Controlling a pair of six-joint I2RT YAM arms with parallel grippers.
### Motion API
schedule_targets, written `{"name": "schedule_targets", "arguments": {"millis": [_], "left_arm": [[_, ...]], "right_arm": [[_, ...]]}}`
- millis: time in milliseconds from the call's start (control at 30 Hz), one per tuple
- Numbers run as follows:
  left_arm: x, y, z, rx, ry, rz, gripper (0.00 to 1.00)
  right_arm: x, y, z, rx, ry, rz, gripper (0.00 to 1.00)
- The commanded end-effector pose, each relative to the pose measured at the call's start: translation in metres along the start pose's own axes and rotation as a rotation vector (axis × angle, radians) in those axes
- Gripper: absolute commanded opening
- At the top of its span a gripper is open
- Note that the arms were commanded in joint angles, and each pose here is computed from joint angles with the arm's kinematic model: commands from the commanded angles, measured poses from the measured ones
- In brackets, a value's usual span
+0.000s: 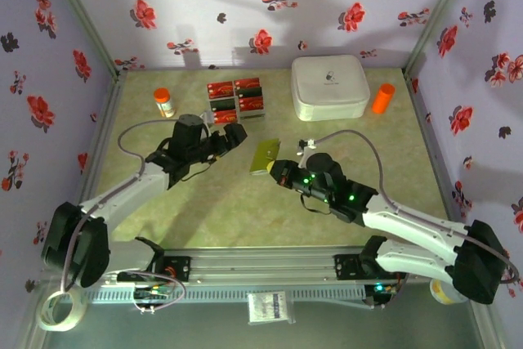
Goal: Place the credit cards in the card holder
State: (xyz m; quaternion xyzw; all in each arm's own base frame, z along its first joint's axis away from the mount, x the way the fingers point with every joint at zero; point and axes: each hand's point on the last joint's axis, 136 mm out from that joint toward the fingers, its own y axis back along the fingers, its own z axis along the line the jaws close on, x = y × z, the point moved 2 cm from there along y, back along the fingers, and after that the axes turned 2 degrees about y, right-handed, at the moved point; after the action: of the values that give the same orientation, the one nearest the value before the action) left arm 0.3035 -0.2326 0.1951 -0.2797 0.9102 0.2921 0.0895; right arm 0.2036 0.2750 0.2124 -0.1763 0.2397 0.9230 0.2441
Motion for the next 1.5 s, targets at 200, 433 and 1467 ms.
{"name": "schedule_targets", "arguments": {"millis": [200, 433, 1467], "left_arm": [[0.009, -0.011, -0.021, 0.139, 0.076, 0.023, 1.0], [0.014, -0.017, -0.014, 0.137, 0.098, 0.031, 1.0], [-0.005, 0.013, -0.033, 0.322, 0.057, -0.097, 0.53]], "right_arm": [[-0.019, -0.017, 0.046, -0.151, -0.004, -0.025, 0.0], [-0.025, -0.024, 0.06, -0.198, -0.011, -0.028, 0.0], [-0.016, -0.038, 0.016, -0.141, -0.067, -0.045, 0.0]]}}
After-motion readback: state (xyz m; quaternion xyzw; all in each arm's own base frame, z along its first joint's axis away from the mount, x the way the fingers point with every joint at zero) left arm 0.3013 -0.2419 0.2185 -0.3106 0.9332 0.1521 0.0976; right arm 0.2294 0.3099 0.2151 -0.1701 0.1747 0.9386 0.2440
